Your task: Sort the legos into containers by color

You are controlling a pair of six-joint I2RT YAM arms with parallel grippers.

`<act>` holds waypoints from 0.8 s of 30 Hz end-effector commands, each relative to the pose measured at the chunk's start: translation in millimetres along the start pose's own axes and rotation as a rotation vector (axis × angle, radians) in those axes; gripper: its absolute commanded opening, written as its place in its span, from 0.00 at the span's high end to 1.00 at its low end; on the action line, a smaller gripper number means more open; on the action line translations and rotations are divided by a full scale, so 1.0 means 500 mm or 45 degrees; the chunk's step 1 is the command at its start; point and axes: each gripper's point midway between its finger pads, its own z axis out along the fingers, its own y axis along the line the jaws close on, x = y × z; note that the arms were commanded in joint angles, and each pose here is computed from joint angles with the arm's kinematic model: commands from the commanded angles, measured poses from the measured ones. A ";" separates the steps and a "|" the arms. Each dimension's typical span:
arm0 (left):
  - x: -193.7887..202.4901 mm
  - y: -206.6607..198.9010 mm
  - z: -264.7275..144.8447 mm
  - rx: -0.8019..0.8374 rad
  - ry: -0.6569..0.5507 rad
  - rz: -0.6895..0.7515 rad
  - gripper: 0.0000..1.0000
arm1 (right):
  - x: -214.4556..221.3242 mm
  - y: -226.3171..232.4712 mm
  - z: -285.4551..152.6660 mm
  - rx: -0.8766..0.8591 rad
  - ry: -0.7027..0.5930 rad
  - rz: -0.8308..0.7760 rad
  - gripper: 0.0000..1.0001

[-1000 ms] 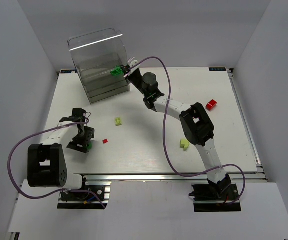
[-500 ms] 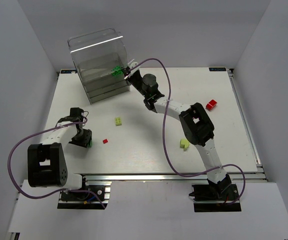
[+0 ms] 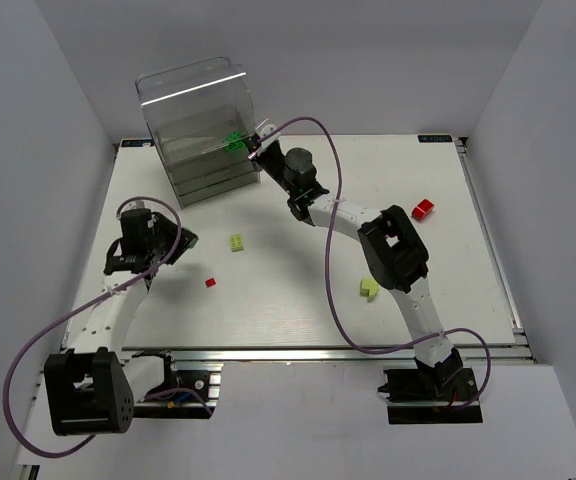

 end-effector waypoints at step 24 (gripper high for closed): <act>-0.162 -0.252 -0.006 1.074 -0.744 0.188 1.00 | -0.258 -0.049 0.011 0.032 -0.315 -0.012 1.00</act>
